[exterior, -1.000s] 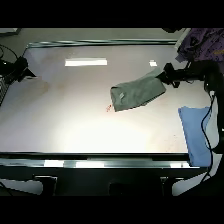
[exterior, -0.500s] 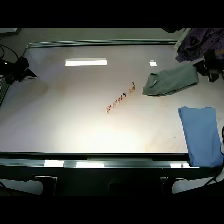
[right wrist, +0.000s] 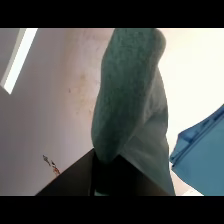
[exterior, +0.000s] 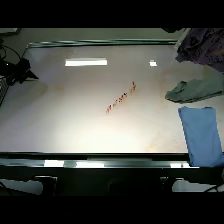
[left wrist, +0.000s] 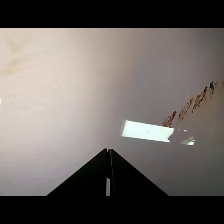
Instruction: Fold the clothes and pants, and hang the long-sleeved shirts on hangers.
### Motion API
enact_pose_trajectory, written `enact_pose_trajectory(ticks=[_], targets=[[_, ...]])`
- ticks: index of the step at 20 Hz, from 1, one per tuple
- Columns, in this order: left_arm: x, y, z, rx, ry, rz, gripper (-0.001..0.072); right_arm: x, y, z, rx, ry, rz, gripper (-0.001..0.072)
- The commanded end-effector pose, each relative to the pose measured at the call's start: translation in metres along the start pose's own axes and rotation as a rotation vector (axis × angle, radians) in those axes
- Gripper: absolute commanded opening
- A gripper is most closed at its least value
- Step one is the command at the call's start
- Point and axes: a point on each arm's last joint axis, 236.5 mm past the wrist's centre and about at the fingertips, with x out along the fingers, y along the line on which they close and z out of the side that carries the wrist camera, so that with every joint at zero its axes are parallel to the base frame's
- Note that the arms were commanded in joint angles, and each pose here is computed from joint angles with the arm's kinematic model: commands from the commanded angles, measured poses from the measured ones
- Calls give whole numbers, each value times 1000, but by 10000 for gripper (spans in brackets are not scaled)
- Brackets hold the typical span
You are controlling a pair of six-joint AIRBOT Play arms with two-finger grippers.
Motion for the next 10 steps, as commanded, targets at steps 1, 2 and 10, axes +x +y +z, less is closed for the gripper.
enact_pose_trajectory(ticks=[1,2,10], targets=[[0,1,-4,0,18,4,19,-25,-41,-1,35,-23,-182,35],[0,1,-5,0,21,4,18,-33,-50,1,35,-40,-226,35],[0,2,-8,0,34,7,18,-76,-116,-11,54,-26,-540,35]])
